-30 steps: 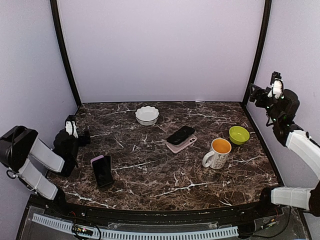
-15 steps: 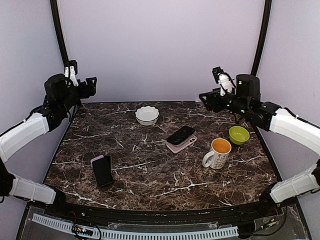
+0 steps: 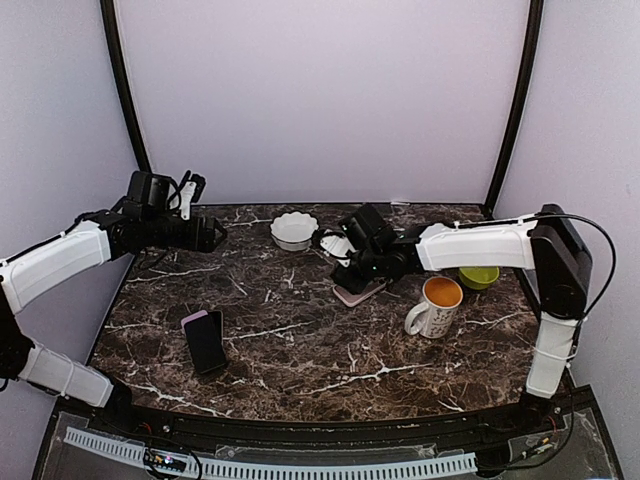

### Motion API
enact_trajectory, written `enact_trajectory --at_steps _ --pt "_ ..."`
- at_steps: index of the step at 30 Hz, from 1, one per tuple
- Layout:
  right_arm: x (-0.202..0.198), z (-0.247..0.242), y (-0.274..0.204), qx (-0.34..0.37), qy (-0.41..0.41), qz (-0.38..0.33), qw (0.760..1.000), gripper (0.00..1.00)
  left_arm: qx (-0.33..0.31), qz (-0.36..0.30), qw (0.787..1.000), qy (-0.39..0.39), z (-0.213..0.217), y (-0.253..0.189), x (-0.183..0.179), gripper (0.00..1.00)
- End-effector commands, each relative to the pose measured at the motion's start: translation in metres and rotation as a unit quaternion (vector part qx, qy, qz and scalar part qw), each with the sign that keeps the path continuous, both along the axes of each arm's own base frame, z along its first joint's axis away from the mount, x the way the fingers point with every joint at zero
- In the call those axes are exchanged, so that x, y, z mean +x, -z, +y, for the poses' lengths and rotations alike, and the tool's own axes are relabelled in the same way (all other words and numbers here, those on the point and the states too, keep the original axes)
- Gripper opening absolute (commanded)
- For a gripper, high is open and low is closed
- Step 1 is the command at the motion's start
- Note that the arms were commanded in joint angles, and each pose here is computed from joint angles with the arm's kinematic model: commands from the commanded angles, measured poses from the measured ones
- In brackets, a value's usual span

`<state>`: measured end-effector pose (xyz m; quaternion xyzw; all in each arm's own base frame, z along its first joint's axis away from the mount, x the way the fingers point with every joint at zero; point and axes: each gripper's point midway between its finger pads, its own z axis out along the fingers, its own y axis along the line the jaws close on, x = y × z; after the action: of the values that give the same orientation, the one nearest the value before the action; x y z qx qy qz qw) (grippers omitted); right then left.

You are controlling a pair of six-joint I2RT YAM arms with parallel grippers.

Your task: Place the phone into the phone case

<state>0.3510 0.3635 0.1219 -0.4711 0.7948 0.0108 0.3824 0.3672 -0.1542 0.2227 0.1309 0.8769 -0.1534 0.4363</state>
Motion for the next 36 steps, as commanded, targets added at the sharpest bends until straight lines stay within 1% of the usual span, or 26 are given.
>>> enact_trajectory --at_steps 1,5,8,11,13,16,17,23,26,29,32,34,36 --pt "0.007 0.013 0.005 -0.034 -0.025 -0.024 0.999 0.57 0.021 -0.011 0.999 0.023 0.001 0.004 -0.010 0.82" --pt "0.007 0.005 0.034 -0.083 -0.017 -0.005 0.996 0.60 0.030 -0.004 0.999 0.033 0.001 0.014 -0.014 0.82" --pt "0.006 0.001 0.046 -0.096 -0.009 0.003 0.995 0.63 0.030 0.000 0.999 0.033 0.001 0.015 -0.015 0.82" --pt "0.008 -0.005 0.055 -0.107 0.003 -0.001 0.994 0.64 0.025 -0.003 0.999 0.036 0.000 0.013 -0.015 0.83" --pt "0.011 -0.007 0.060 -0.113 0.009 -0.004 0.994 0.61 0.022 -0.005 0.999 0.038 -0.001 0.014 -0.016 0.83" --pt "0.015 -0.008 0.065 -0.120 0.017 -0.007 0.993 0.51 0.020 -0.001 0.999 0.038 -0.002 0.016 -0.016 0.83" --pt "0.016 -0.008 0.065 -0.121 0.020 -0.010 0.992 0.49 0.021 0.000 0.999 0.037 -0.001 0.018 -0.016 0.83" --pt "0.023 -0.018 0.075 -0.124 0.037 -0.012 0.992 0.45 0.027 0.019 0.999 0.033 -0.001 0.030 -0.013 0.83" --pt "0.025 -0.021 0.080 -0.131 0.040 -0.010 0.990 0.37 0.028 0.023 0.999 0.033 -0.002 0.032 -0.013 0.83" --pt "0.025 -0.023 0.080 -0.134 0.044 -0.009 0.990 0.22 0.022 0.027 0.999 0.038 -0.004 0.035 -0.013 0.83" --pt "0.024 -0.023 0.074 -0.125 0.049 -0.008 0.991 0.03 0.019 0.031 0.998 0.043 -0.007 0.037 -0.012 0.83" --pt "0.024 -0.023 0.068 -0.117 0.053 -0.009 0.992 0.00 0.019 0.036 0.998 0.043 -0.007 0.039 -0.012 0.83" --pt "0.023 -0.024 0.058 -0.109 0.059 -0.012 0.992 0.00 0.019 0.038 0.998 0.044 -0.008 0.041 -0.012 0.83"
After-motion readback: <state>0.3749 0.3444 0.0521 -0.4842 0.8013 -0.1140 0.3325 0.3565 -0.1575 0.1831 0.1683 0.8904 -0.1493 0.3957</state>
